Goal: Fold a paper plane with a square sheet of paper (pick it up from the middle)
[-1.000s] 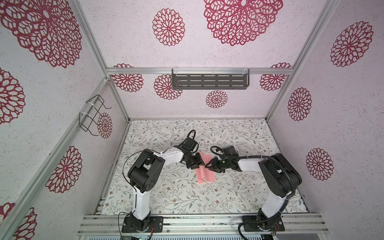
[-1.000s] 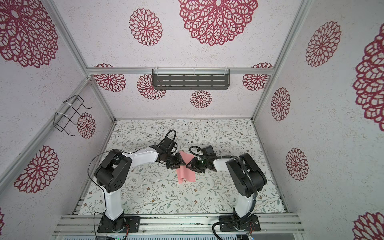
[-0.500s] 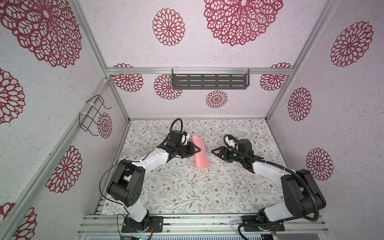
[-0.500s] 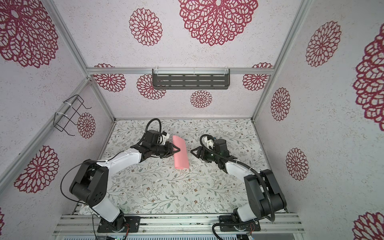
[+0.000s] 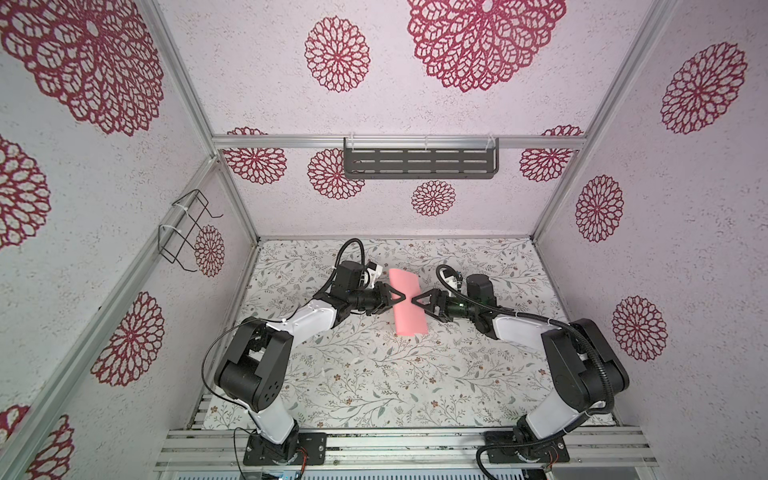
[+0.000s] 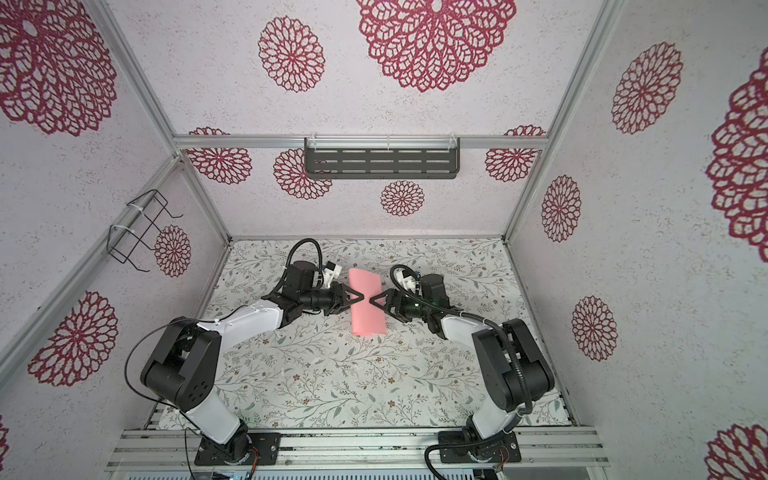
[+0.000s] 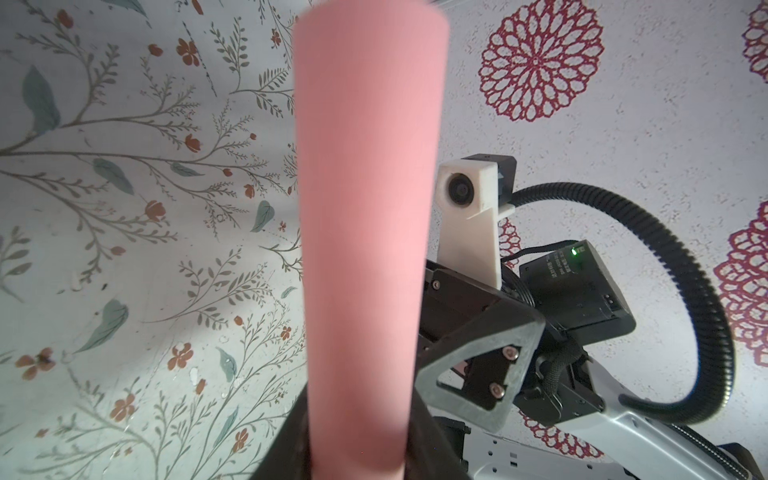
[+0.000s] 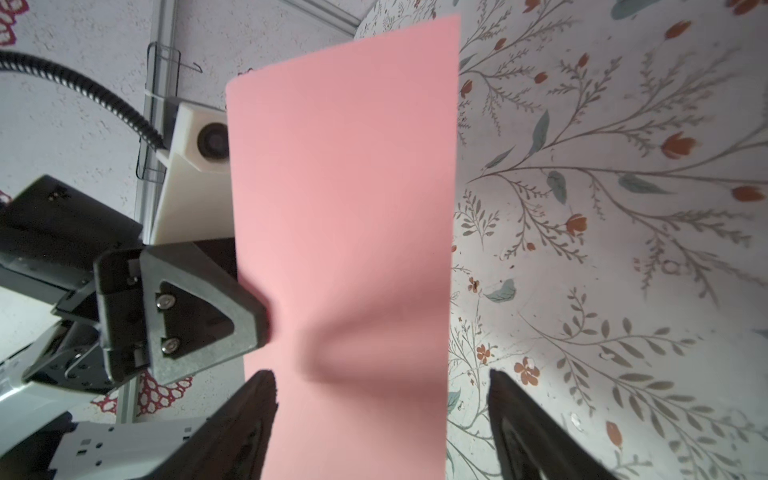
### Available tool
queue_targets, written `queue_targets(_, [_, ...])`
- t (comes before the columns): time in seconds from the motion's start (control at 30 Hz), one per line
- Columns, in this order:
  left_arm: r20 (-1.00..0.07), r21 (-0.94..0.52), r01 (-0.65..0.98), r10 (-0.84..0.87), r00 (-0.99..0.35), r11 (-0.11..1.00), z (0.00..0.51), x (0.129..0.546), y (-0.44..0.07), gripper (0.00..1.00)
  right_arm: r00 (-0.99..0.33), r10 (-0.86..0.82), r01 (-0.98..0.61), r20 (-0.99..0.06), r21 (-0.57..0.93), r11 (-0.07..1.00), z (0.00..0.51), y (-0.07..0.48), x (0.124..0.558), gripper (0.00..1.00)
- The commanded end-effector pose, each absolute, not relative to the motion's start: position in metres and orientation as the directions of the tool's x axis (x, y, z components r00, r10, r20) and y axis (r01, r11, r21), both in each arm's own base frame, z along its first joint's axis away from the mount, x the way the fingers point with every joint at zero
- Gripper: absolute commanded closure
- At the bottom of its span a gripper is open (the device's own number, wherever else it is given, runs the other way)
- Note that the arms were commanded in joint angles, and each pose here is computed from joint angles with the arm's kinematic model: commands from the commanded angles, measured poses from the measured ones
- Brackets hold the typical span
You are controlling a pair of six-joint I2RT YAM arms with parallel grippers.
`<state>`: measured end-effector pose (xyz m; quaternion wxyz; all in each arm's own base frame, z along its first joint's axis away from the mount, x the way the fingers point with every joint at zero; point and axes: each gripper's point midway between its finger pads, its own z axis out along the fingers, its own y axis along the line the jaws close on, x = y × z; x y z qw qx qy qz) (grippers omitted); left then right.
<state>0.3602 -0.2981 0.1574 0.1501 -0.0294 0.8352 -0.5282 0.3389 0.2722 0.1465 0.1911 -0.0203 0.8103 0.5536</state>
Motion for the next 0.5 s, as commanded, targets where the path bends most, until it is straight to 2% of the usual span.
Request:
queue_targets(0.0, [-0.196, -0.884, 0.074, -0.222, -0.955, 0.462, 0.145, 0.364, -0.292, 0.68, -0.900, 0.170, -0.339, -0.401, 0.890, 0.304, 0.183, 0.281, 0.340, 0.24])
queue_targets(0.27, [-0.167, -0.868, 0.038, -0.220, -0.961, 0.496, 0.129, 0.362, -0.288, 0.69, -0.902, 0.173, -0.327, -0.395, 0.888, 0.322, 0.179, 0.279, 0.342, 0.53])
queue_targets(0.47, [-0.159, -0.842, 0.027, -0.198, -0.967, 0.539, 0.117, 0.359, -0.283, 0.70, -0.905, 0.173, -0.318, -0.390, 0.886, 0.337, 0.173, 0.278, 0.344, 0.61])
